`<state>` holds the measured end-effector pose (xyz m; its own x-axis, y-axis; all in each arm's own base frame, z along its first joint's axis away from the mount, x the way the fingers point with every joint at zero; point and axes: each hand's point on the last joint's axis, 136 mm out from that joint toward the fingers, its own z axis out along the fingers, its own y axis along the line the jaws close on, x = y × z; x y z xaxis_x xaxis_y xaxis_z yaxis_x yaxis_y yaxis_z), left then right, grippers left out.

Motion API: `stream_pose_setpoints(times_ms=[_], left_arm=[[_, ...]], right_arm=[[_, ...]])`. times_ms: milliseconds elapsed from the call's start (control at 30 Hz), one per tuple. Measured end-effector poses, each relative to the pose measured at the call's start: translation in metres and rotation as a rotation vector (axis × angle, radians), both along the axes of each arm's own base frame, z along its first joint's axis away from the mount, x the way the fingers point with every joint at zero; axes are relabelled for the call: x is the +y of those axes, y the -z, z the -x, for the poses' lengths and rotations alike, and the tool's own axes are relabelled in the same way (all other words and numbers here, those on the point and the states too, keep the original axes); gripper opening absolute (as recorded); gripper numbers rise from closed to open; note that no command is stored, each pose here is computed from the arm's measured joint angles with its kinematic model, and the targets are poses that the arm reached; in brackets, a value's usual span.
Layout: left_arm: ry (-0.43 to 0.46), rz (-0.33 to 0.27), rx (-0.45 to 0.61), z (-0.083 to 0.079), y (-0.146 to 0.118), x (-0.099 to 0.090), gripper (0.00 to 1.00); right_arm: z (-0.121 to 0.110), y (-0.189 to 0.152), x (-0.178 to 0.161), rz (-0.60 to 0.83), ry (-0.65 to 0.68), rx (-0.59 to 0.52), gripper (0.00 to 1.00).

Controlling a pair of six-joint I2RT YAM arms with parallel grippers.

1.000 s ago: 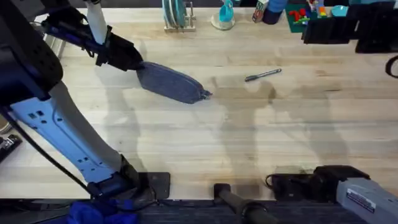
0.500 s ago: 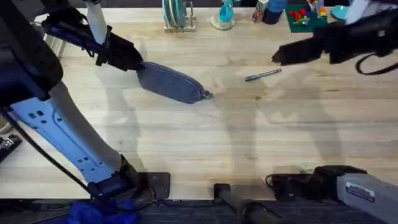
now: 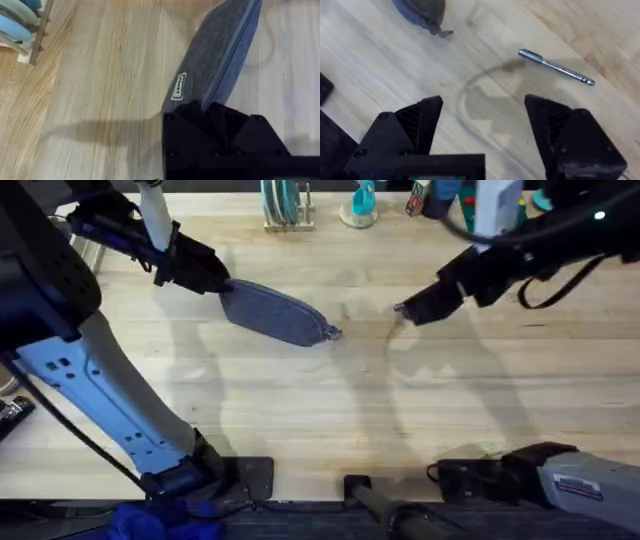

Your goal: Unzip the bag, pick up the pens from the table one at a time and place them inside, then zip the bag closed.

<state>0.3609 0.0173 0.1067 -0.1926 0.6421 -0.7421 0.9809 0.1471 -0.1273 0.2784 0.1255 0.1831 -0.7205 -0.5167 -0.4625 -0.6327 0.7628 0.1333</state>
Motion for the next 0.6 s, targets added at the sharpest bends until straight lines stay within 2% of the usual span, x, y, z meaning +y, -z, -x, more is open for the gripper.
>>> stream_pose_setpoints(times_ms=[400, 600], left_arm=[[0.000, 0.000, 0.000, 0.000, 0.000, 0.000, 0.042], [0.000, 0.000, 0.000, 0.000, 0.000, 0.000, 0.042]], right_arm=[[0.012, 0.008, 0.022, 0.063, -0.036, 0.001, 0.997], [0.012, 0.033, 0.025, 0.055, 0.006, 0.020, 0.997]])
